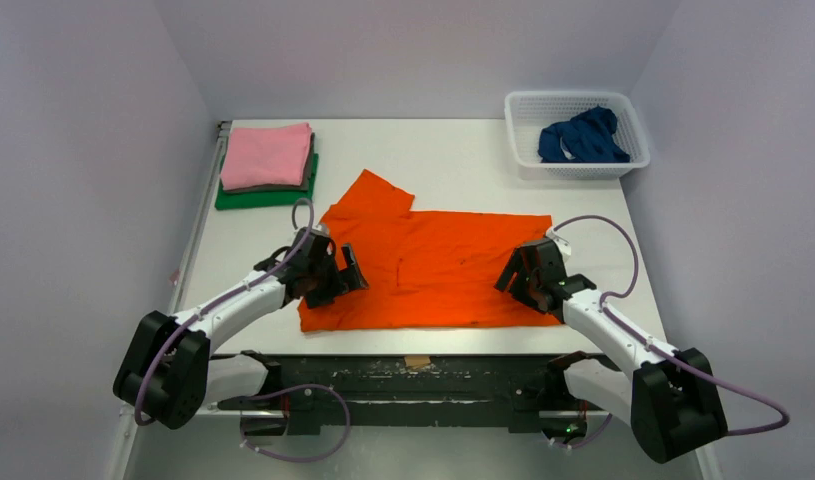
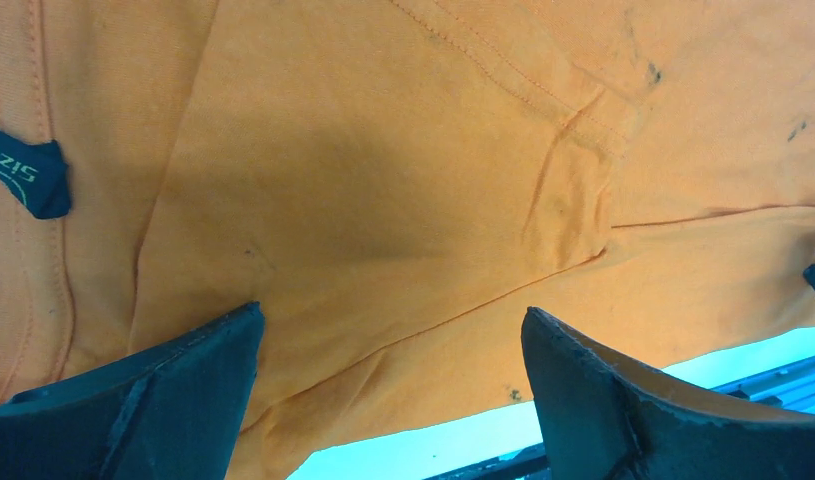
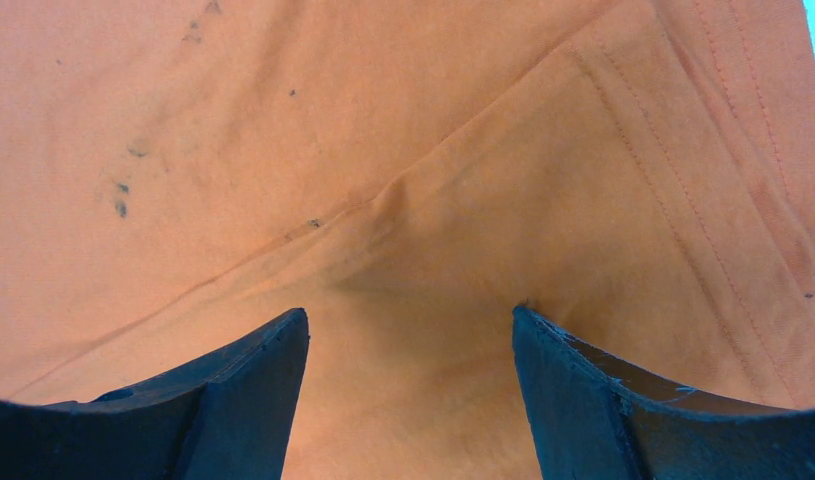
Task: Fold and stack the t-shirts
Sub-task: Fold the flattened tshirt in 1/3 of the way, then grab the side of the flattened tshirt furthest away from the robot with both arms
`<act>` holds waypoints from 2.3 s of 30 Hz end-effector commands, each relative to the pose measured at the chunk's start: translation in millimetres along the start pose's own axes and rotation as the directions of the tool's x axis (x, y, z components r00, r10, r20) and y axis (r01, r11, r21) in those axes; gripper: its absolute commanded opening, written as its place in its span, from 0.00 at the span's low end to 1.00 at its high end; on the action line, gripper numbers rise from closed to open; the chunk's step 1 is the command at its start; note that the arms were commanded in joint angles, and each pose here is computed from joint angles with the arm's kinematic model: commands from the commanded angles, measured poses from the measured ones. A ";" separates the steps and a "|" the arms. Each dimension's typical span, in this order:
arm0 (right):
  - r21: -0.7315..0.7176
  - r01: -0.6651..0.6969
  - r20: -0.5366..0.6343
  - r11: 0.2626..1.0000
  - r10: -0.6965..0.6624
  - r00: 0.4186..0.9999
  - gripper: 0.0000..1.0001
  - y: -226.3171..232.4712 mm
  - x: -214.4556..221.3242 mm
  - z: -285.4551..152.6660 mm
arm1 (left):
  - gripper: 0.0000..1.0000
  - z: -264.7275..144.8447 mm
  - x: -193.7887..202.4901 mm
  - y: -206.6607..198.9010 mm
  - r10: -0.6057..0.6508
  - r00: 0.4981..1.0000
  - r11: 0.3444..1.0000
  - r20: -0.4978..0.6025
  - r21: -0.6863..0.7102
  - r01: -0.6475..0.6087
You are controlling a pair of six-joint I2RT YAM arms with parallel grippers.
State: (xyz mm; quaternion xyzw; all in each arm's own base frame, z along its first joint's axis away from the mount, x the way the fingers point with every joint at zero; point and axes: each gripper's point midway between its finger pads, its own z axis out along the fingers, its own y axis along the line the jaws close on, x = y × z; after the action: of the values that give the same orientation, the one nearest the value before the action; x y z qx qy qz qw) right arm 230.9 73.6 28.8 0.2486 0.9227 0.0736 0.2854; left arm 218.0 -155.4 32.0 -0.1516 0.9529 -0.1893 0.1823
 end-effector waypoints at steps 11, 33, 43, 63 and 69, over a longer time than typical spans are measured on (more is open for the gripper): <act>0.056 -0.030 0.153 0.998 0.021 0.988 0.81 8.2 -54.1 -35.5 | 1.00 -68.7 -19.6 5.7 0.019 0.997 0.989 0.079 -0.150 -0.007; 0.215 -0.068 0.271 0.974 0.007 0.963 0.97 13.4 -164.3 10.0 | 0.94 78.1 -309.0 -113.0 0.172 0.974 0.980 0.149 -0.129 -0.153; 0.210 -0.049 0.237 0.976 -0.003 0.971 0.96 15.8 -159.2 16.9 | 0.90 129.5 -297.3 -128.5 0.144 0.983 0.988 0.113 0.047 -0.150; 0.194 -0.041 0.234 0.980 -0.006 0.972 0.94 14.2 -154.2 9.3 | 0.59 123.1 -263.5 -92.0 0.141 0.990 0.964 0.017 -0.232 -0.134; 0.175 -0.045 0.239 0.984 0.002 0.971 0.94 16.4 -153.5 9.6 | 0.61 110.9 -303.1 -93.0 0.124 0.981 0.982 0.151 -0.162 -0.100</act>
State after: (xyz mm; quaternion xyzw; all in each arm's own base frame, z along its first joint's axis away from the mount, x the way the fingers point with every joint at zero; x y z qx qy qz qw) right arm 346.4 11.3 89.8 0.2913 0.8904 -0.0445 0.3470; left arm 528.1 -189.7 32.7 -0.0943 0.9713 -0.0915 0.1982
